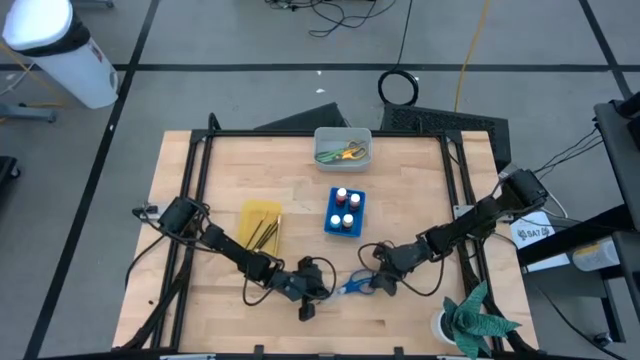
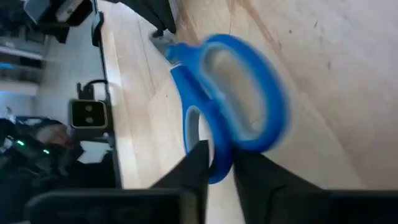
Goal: Pick & Place Paint Supplies
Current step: Put the blue scissors into the gray bin
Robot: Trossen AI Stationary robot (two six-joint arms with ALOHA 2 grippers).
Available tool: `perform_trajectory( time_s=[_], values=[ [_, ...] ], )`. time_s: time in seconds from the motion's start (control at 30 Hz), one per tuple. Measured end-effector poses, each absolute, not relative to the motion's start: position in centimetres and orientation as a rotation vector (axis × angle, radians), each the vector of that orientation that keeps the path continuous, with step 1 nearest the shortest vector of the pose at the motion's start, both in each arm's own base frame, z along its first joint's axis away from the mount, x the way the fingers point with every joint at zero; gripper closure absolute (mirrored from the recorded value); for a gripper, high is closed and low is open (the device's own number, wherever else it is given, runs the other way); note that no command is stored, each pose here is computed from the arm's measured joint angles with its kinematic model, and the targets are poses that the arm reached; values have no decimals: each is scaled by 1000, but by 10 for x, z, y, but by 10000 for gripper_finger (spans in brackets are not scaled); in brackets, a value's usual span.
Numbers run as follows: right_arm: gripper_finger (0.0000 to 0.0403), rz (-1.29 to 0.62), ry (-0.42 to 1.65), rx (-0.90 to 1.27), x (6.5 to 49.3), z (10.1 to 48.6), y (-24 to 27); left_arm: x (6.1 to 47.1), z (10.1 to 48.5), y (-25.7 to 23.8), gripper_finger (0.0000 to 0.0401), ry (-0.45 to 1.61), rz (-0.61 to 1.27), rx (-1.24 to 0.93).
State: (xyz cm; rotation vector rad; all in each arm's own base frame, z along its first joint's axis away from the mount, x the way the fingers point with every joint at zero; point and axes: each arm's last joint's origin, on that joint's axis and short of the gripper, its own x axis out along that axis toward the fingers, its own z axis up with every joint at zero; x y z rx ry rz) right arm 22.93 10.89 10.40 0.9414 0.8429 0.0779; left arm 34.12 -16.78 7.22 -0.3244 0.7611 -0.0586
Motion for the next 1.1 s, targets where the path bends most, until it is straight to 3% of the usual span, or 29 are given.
perform_trajectory(
  time_s=[0.1,0.33,0.7,0.93,1.1],
  values=[
    [382,107,833,878,230,104,109,341,72,-168,395,758,-58,-323],
    [382,180,782,826,229,112,111,342,102,-168,378,672,-134,-290],
    [382,280,491,743,221,171,110,303,245,-174,388,293,-310,-105],
    [382,192,175,529,213,220,72,275,293,-163,371,151,-233,133],
    [382,35,41,371,210,239,28,275,297,-148,380,163,-129,217]
  ],
)
